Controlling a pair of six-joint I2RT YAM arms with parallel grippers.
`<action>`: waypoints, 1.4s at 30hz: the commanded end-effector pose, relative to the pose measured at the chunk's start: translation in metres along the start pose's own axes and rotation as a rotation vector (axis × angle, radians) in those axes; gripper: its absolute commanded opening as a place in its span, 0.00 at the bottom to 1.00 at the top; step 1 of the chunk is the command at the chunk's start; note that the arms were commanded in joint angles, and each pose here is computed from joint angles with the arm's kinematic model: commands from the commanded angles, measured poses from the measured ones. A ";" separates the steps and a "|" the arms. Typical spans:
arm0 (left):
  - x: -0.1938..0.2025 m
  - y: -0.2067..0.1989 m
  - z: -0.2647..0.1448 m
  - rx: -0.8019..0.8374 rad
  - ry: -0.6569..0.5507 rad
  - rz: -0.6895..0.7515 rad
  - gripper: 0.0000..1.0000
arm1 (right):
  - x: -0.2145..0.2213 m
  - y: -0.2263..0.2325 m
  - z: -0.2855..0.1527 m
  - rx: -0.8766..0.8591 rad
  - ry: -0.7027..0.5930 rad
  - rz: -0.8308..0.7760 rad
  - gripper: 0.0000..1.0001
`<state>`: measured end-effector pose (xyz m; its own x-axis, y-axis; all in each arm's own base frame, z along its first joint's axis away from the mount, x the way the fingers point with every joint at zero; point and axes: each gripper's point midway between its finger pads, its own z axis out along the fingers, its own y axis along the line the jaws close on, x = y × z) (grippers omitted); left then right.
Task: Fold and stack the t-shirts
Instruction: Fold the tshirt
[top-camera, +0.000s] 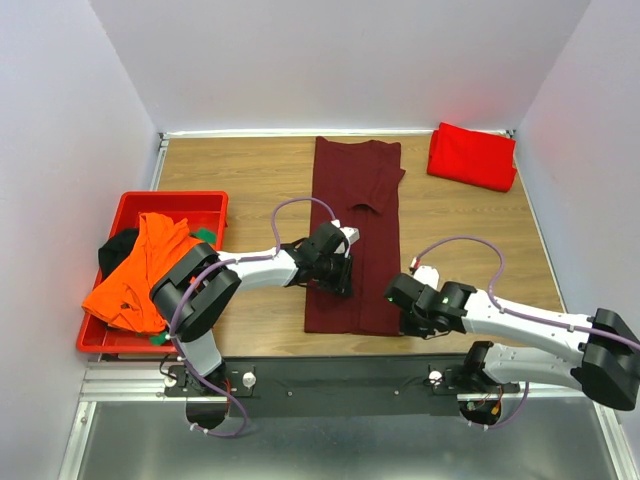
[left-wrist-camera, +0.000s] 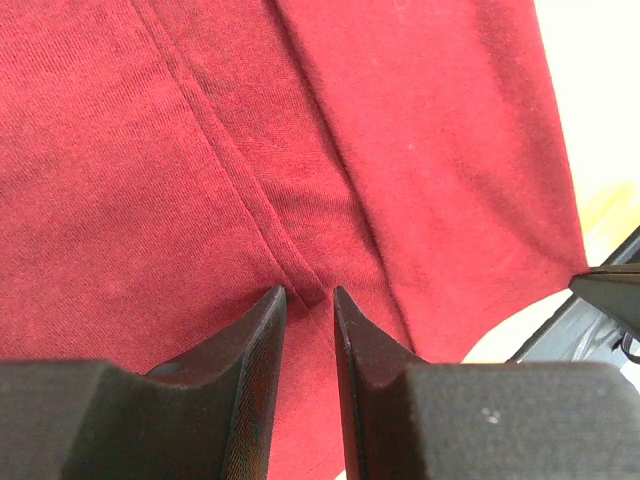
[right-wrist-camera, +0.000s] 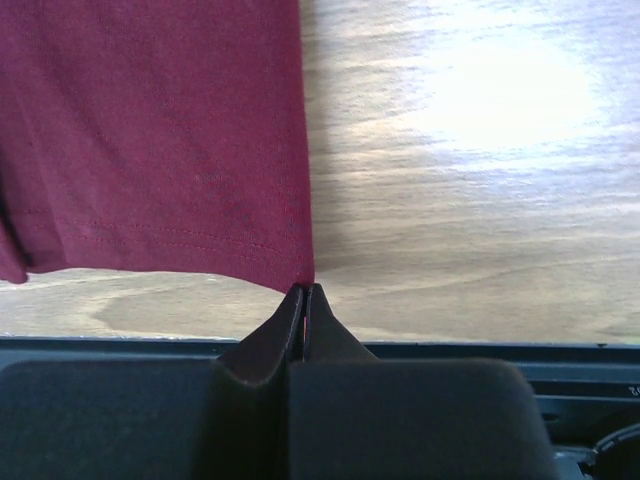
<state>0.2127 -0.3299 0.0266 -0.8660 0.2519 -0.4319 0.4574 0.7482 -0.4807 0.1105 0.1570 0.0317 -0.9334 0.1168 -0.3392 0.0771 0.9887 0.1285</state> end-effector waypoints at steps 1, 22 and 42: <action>0.033 0.027 0.008 -0.091 0.091 -0.012 0.34 | 0.008 -0.018 -0.001 0.065 0.014 0.014 0.02; -0.021 0.009 -0.069 -0.154 -0.142 -0.074 0.42 | -0.038 0.005 -0.030 -0.053 -0.181 0.164 0.54; 0.082 0.060 -0.085 -0.206 -0.082 -0.370 0.42 | -0.014 -0.005 0.017 -0.107 -0.052 0.161 0.51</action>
<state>0.1604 -0.2126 0.0316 -0.9317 -0.0773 -0.3549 0.0887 0.8991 -0.4287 0.1263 0.1478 0.0237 -0.8871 0.2757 -0.3702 0.1962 0.9512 0.2383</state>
